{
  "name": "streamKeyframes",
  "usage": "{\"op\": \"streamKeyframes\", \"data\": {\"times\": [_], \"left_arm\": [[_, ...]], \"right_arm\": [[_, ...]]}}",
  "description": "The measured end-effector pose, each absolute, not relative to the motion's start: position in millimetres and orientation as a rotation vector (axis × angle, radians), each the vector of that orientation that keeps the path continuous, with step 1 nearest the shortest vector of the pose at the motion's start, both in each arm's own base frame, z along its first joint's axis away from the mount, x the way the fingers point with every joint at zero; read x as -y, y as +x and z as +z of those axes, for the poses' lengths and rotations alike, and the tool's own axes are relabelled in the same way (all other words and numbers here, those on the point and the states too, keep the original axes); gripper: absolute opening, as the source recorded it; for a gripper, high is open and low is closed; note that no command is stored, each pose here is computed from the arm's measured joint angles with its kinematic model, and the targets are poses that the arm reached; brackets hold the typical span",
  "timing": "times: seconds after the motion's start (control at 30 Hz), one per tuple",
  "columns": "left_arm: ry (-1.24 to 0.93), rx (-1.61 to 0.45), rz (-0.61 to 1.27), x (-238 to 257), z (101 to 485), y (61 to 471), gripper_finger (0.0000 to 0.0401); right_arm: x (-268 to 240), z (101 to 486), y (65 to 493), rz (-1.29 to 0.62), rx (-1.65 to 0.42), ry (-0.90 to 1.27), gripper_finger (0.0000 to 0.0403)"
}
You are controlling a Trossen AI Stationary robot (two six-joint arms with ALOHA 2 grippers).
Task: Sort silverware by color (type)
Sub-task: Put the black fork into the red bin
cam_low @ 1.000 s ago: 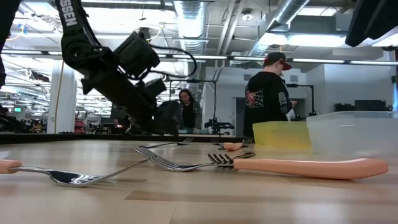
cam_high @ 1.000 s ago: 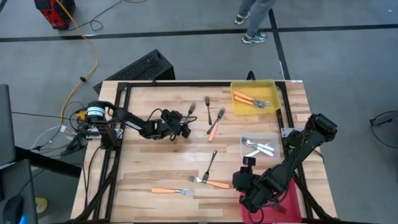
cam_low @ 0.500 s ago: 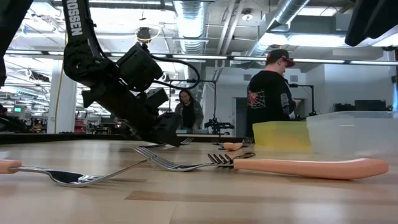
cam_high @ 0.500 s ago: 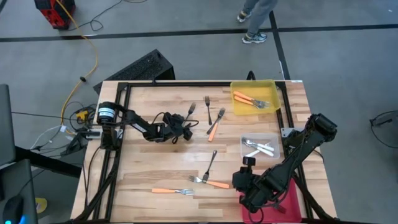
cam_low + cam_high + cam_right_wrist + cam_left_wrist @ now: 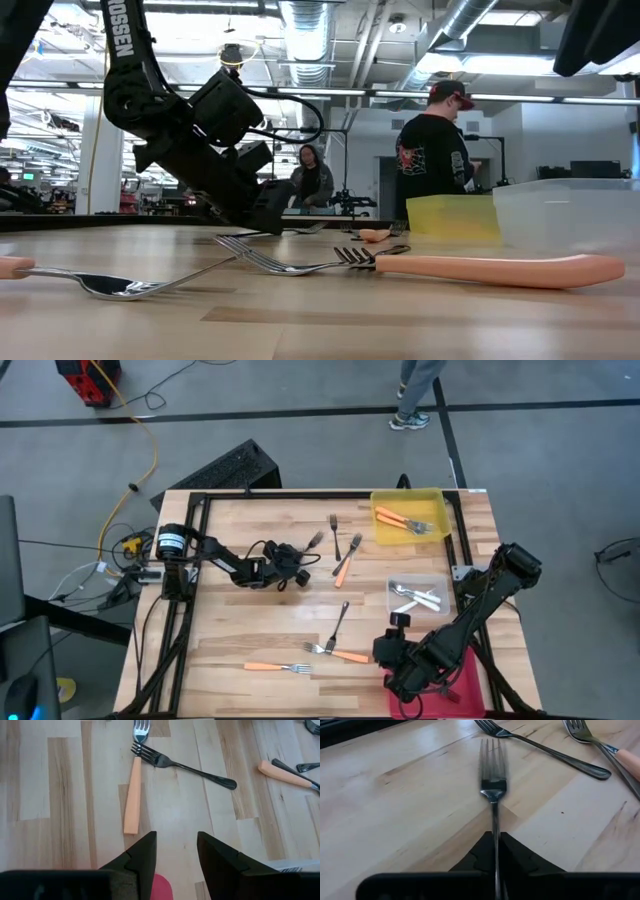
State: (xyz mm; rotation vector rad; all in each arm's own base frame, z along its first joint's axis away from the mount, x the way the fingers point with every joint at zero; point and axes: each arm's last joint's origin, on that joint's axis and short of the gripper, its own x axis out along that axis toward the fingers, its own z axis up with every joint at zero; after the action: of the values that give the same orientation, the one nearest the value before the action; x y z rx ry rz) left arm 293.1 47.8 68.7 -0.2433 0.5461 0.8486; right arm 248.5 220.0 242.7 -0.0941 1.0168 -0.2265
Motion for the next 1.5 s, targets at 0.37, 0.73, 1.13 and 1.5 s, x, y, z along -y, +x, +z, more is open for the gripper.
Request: {"op": "streamKeyframes", "data": {"times": [0.37, 0.73, 1.13, 1.5], "left_arm": [[-0.285, -0.501, 0.803, -46, 72, 296, 0.0002], [-0.302, -0.395, 0.620, -31, 117, 300, 0.0001], [-0.219, -0.202, 0.512, -11, 197, 282, 0.0000], [-0.158, -0.093, 0.450, 4, 237, 262, 0.0000]], "right_arm": [[-221, 243, 249, -0.237, -0.986, -0.087, 0.0166], [-220, 244, 250, -0.254, -0.947, -0.144, 0.0166], [-209, 264, 236, -0.412, -0.741, -0.403, 0.0166], [-135, 345, 221, -0.436, -0.635, -0.416, 0.0166]]}}
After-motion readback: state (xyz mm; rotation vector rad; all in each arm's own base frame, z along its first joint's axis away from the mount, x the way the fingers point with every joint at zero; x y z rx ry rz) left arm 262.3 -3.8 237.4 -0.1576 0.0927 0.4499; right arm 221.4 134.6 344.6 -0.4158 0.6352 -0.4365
